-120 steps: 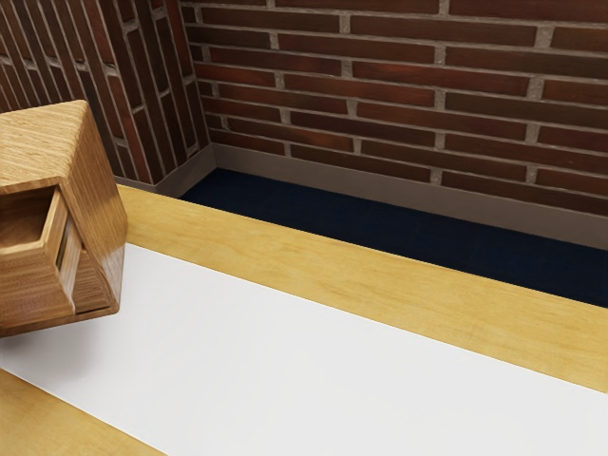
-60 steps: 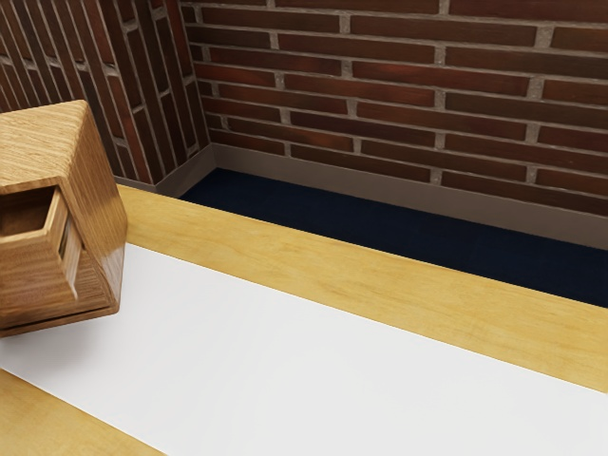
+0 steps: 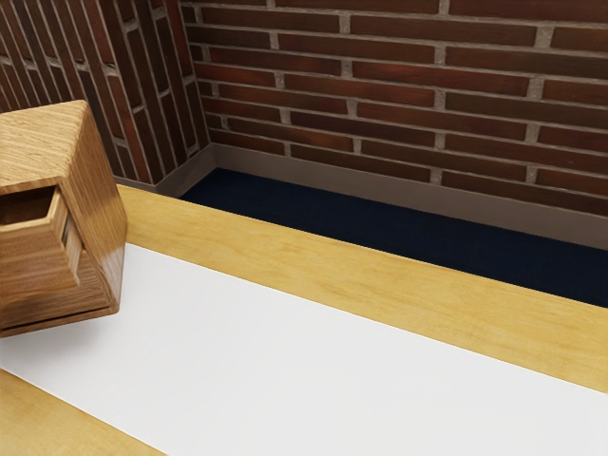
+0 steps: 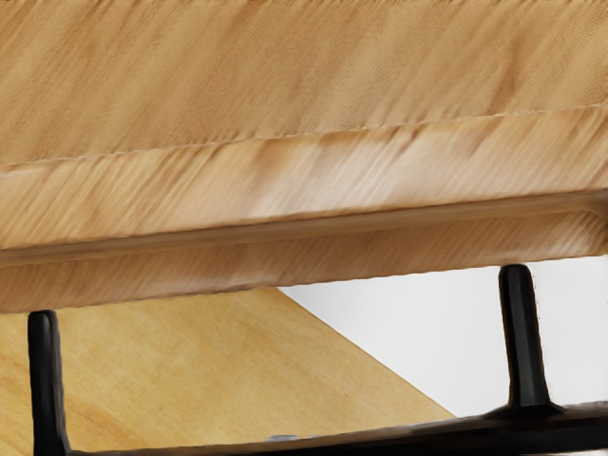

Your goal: Push the drawer handle with one arm to close the drawer

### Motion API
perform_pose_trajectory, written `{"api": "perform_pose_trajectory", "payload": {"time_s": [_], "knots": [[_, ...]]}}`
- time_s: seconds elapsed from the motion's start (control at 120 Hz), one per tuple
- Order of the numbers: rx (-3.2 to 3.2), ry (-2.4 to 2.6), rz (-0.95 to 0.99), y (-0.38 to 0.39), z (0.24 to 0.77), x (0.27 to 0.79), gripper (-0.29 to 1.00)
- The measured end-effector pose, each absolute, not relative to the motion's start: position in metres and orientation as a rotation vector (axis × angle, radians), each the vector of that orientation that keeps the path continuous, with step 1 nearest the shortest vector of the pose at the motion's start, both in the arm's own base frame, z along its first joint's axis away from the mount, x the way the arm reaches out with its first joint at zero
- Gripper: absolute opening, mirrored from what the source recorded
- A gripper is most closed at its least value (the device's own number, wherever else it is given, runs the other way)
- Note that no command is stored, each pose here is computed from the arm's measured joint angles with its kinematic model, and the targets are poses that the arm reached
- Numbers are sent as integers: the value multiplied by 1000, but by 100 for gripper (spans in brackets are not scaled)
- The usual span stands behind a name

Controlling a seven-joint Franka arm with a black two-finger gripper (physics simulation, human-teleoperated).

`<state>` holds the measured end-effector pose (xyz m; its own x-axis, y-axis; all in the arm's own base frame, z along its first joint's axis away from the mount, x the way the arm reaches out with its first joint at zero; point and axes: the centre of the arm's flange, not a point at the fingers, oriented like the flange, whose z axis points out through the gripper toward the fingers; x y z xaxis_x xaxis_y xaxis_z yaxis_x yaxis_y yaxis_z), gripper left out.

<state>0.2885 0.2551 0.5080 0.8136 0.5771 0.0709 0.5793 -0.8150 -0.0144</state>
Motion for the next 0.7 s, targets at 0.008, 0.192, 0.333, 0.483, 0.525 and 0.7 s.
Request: {"api": "perform_pose_trajectory", "payload": {"time_s": [0.008, 0.192, 0.333, 0.483, 0.525, 0.7], "knots": [[-2958, -943, -98, 255, 508, 289, -8], [-2955, -953, -113, 267, 510, 301, -8], [-2950, -973, -109, 281, 510, 308, -8], [-2945, -980, -105, 291, 509, 316, -8], [-2946, -979, -100, 293, 508, 320, -8], [-2946, -975, -93, 301, 506, 330, -8]]}}
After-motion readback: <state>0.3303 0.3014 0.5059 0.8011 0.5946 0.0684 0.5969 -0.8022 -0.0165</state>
